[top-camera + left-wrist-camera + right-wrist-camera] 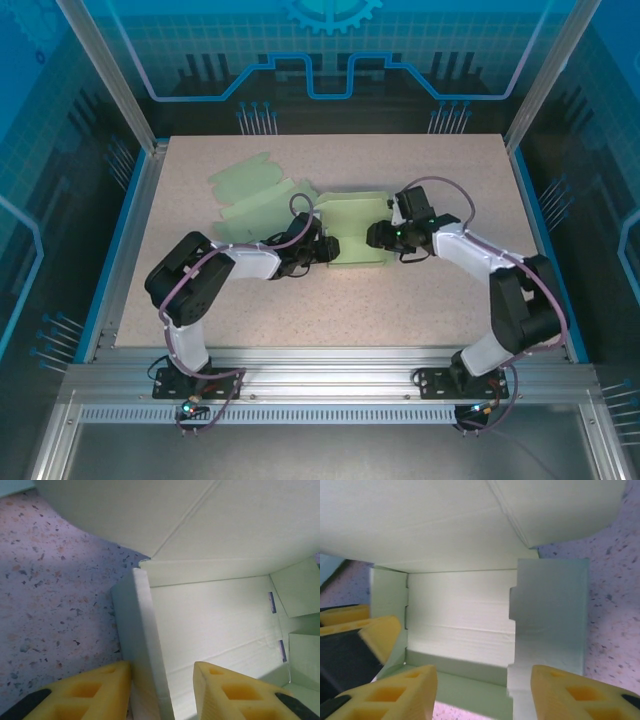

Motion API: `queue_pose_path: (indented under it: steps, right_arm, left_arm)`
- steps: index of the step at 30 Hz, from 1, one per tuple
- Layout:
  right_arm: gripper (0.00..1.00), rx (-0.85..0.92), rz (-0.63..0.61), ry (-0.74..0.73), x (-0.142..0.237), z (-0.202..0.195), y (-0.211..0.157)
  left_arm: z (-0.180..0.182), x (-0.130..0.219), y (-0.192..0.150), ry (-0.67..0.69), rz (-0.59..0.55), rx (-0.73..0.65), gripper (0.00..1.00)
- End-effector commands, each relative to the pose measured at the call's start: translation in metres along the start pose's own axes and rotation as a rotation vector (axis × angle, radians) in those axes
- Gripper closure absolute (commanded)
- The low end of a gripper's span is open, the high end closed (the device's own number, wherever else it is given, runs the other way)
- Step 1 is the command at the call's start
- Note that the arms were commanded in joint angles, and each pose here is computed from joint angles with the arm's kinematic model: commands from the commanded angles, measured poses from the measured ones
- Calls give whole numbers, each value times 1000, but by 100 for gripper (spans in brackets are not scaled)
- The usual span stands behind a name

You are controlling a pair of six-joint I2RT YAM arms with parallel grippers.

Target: Fold the paper box

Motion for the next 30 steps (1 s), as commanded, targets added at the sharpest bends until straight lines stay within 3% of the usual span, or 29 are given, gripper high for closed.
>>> queue_pose_path:
  steps: [1, 8, 17, 21, 30]
  right_arm:
    - [43, 39, -56, -68, 31, -4, 8]
    - [42, -62, -44, -52, 19, -34, -3]
    - [37, -101, 9, 80, -26, -36, -5]
    - [42, -78, -1, 135, -32, -23, 7]
    - [49, -18, 34, 67, -39, -13, 8]
  left_arm:
    - [-3, -4, -2, -14, -1, 11, 61]
    - [-4, -4, -2, -17, 3, 4, 61]
    - [-3, -7, -5, -20, 18, 14, 62]
    - [-4, -9, -8, -22, 23, 15, 61]
    - [-6, -14, -11, -20, 29, 12, 64]
Point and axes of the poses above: each hand's point on the last joint's axis, 136 mm out from that joint toward the fingers, its own x axis back along the fingers, its own z axis along the line the jaws close on, y = z × x, the point moved 2 cm from there along x, back along the fingers, and after that the axes turned 7 degrees about x, right-handed, at the moved point
